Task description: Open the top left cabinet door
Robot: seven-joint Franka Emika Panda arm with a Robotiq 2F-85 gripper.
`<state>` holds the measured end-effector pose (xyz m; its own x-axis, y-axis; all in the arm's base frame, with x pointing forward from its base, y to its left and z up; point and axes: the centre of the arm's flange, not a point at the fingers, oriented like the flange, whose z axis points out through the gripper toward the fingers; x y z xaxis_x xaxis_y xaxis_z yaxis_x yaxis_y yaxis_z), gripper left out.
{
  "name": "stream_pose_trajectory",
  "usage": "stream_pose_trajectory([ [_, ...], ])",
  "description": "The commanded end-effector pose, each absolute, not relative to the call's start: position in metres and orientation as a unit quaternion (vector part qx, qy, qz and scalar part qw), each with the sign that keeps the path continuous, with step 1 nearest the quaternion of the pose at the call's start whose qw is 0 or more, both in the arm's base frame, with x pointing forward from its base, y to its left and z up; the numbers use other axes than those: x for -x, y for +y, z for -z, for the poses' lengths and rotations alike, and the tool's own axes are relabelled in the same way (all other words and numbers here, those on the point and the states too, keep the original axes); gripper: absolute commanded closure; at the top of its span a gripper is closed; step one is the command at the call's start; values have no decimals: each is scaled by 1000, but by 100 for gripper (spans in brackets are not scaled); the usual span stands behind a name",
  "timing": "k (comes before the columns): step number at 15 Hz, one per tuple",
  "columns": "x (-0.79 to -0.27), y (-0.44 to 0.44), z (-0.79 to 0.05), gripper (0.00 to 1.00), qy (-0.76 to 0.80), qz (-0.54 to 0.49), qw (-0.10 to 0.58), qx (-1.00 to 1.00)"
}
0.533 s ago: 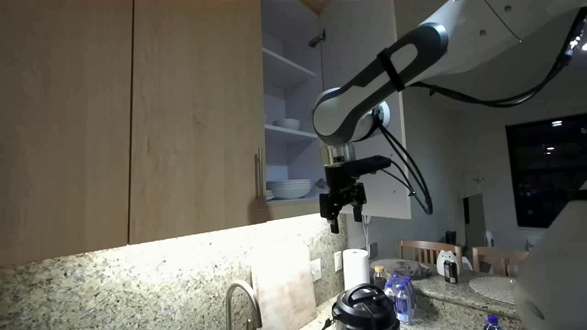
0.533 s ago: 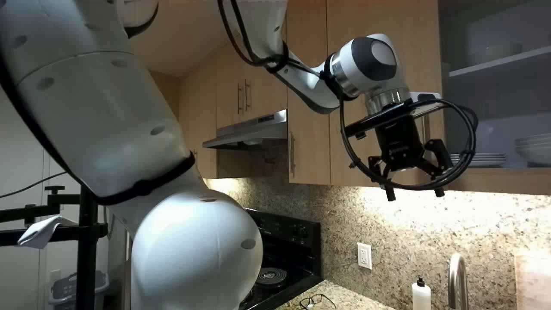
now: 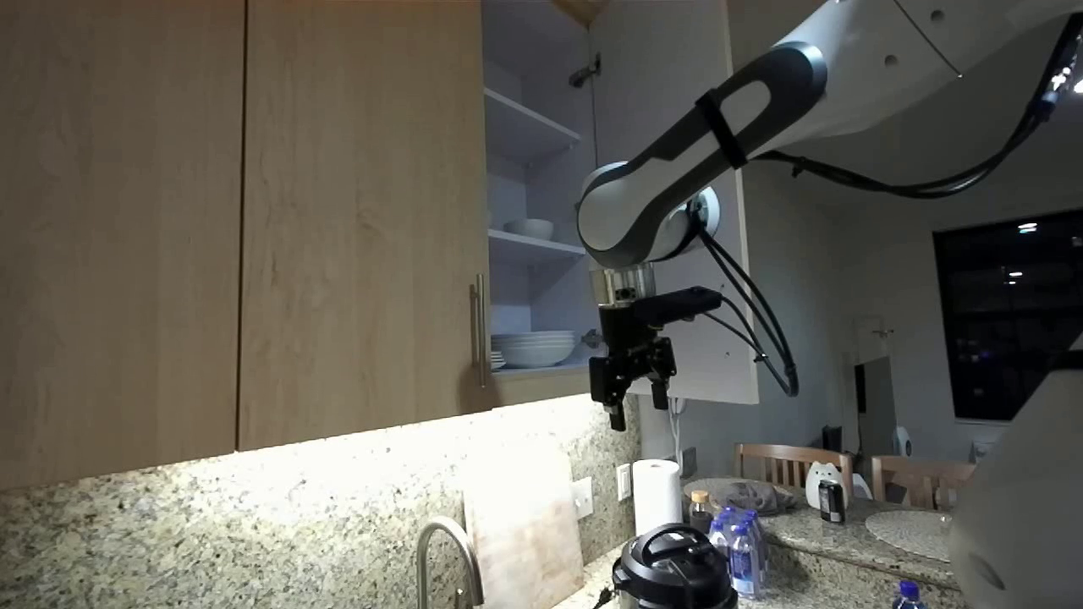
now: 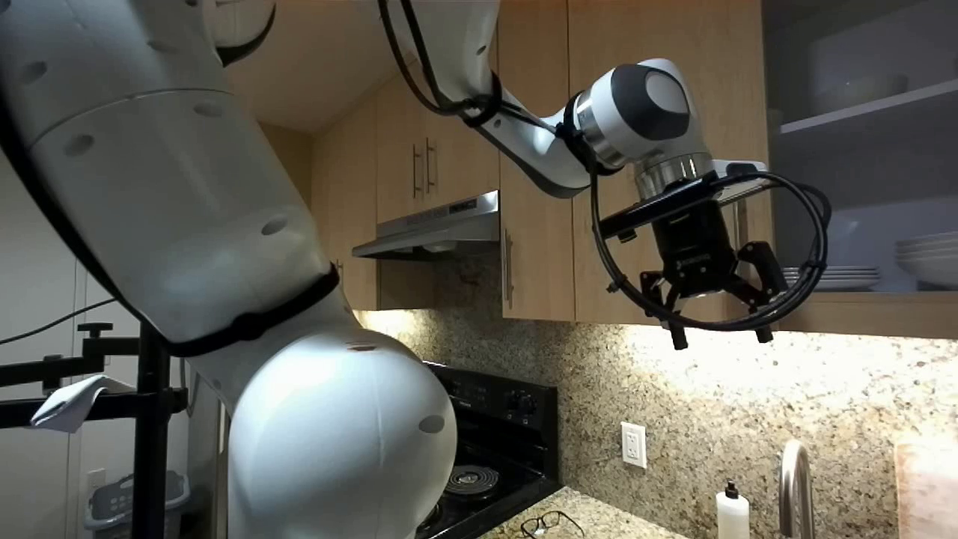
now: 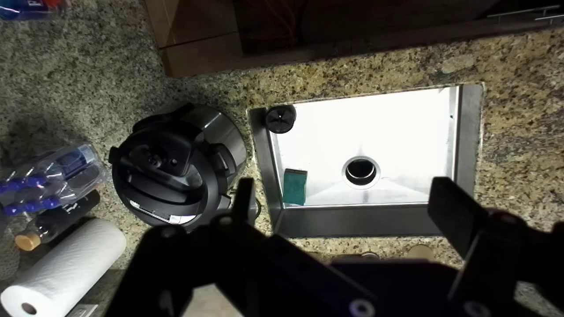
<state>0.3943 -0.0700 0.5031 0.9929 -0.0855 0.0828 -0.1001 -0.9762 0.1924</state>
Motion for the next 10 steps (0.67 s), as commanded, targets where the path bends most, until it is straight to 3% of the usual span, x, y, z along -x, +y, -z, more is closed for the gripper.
stream_pose_trajectory([
  [1,-394,-70,-503,0,-47,-37,99,-993],
  [10,-398,-76,-506,0,-43,-37,99,-993],
])
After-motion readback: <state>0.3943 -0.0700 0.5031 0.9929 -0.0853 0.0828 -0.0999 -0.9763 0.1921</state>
